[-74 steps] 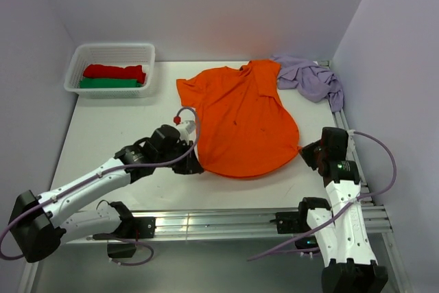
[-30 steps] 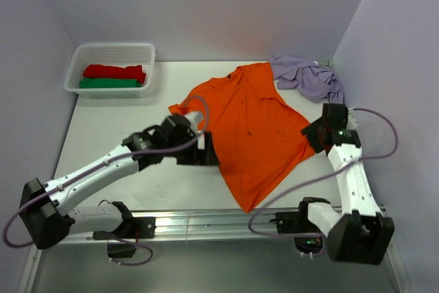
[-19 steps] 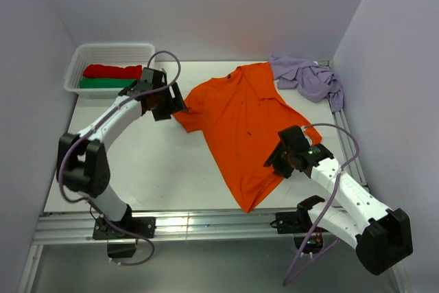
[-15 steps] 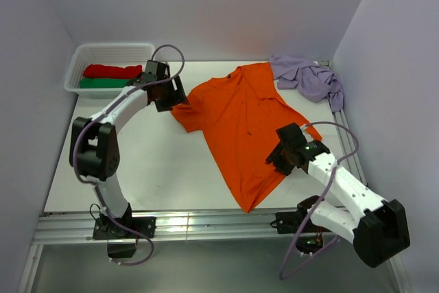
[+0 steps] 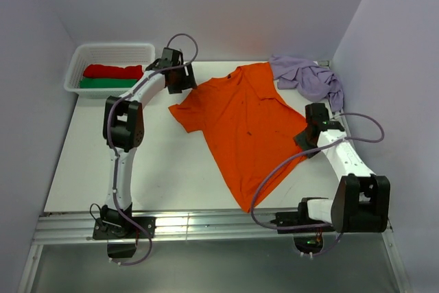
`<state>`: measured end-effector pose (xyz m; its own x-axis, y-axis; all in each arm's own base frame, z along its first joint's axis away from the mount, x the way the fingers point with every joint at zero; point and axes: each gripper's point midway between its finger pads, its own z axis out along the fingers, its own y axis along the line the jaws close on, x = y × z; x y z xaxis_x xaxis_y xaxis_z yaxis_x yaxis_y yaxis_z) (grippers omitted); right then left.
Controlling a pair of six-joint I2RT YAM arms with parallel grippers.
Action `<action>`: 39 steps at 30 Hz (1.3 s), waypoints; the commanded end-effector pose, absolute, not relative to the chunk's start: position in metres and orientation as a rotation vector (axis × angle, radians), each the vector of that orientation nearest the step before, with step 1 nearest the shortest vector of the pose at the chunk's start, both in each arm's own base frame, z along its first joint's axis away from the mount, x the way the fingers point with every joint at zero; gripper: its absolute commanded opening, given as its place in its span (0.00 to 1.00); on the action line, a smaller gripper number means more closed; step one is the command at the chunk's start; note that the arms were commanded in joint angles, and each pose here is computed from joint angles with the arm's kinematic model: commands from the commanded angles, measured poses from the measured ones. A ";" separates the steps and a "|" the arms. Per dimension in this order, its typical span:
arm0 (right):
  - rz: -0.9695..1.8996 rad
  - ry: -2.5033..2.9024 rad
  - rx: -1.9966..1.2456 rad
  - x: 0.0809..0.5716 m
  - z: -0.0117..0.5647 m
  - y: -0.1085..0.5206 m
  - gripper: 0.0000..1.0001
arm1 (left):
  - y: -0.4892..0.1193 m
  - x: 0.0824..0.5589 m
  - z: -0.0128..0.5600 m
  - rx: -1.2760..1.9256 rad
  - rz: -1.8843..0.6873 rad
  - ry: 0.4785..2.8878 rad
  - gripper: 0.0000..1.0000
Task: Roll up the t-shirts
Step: Flatten the tshirt
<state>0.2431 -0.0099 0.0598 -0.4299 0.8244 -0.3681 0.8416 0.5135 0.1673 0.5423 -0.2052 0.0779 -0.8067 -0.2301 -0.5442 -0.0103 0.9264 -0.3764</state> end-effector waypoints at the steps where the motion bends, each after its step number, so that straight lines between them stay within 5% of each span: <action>1: -0.139 2.265 1.346 0.266 0.084 -0.044 0.53 | -0.199 0.565 0.070 -0.174 -0.453 2.447 0.76; 12: -0.248 2.260 1.394 0.302 0.078 -0.068 0.54 | -0.206 0.578 0.034 -0.176 -0.476 2.464 0.74; 17: -0.300 2.269 1.403 0.307 0.070 -0.075 0.53 | -0.208 0.578 0.025 -0.169 -0.488 2.477 0.55; 30: -0.297 2.316 1.432 0.305 0.046 -0.073 0.46 | -0.209 0.570 0.019 -0.146 -0.501 2.496 0.61; 39: -0.267 2.330 1.432 0.306 0.042 -0.069 0.39 | -0.218 0.567 0.015 -0.117 -0.539 2.503 0.44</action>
<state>0.3010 -0.0655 0.0416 -0.4176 0.8125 -0.4068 0.8833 0.4680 0.0281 0.5784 -0.2125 0.0362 -0.8003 -0.2296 -0.5540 0.0181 0.9142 -0.4049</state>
